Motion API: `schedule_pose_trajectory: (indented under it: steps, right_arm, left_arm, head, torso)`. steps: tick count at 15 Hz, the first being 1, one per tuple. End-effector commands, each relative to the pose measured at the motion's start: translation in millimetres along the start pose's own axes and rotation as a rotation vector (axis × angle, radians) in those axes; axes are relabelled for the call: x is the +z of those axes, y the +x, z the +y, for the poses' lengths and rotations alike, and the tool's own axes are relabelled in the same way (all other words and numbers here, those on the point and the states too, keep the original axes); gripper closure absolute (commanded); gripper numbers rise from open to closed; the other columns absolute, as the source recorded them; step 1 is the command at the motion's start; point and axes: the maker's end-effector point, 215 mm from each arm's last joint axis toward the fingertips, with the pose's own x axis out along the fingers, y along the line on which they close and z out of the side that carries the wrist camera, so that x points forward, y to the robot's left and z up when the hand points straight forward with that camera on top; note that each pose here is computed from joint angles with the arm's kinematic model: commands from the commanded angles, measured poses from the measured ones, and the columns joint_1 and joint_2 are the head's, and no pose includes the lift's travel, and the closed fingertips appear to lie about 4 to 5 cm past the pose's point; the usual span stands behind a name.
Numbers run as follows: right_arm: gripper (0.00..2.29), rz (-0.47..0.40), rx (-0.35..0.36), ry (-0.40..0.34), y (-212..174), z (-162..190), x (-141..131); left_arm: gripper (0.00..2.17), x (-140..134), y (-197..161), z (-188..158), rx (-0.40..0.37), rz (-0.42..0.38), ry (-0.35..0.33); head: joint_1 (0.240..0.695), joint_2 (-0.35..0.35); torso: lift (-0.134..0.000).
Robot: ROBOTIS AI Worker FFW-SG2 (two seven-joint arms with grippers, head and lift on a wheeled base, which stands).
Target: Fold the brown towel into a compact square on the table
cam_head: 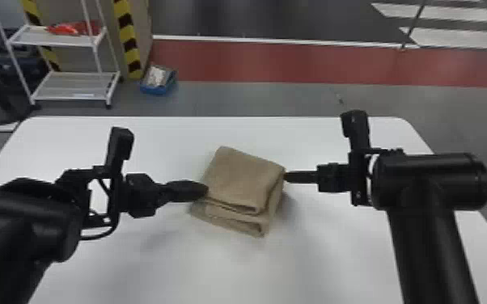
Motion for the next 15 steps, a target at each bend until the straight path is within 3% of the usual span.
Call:
schedule_pose_trajectory:
  steps: [1,6,9,13,14,15]
  right_arm:
    - [2.04,-0.032,0.026,-0.054,16,7,15]
    - [2.04,-0.116,0.072,-0.133,40,21,40]
    - [2.04,-0.114,0.088,-0.156,50,33,40]
    - [2.03,-0.056,0.007,-0.079,22,15,10]
    - [1.94,-0.051,-0.059,-0.076,6,3,6]
    - [1.50,-0.073,-0.099,-0.088,-11,0,9]
  left_arm:
    - [1.95,-13,2,-9,-0.019,0.008,-0.016]
    - [1.95,-22,1,-42,-0.063,0.012,-0.011]
    - [1.95,-19,1,-52,-0.068,0.014,-0.002]
    - [1.95,14,-42,-19,0.019,-0.068,0.013]
    - [1.94,29,-60,-8,0.049,-0.102,0.017]
    - [1.79,43,-81,1,0.078,-0.147,0.011]
  head:
    - [0.695,-0.083]
    - [0.695,-0.068]
    - [0.695,-0.061]
    - [0.695,-0.046]
    - [0.695,-0.042]
    - [0.695,-0.039]
  torso:
    - [-0.128]
    - [-0.128]
    - [-0.128]
    - [-0.128]
    - [-0.128]
    - [-0.128]
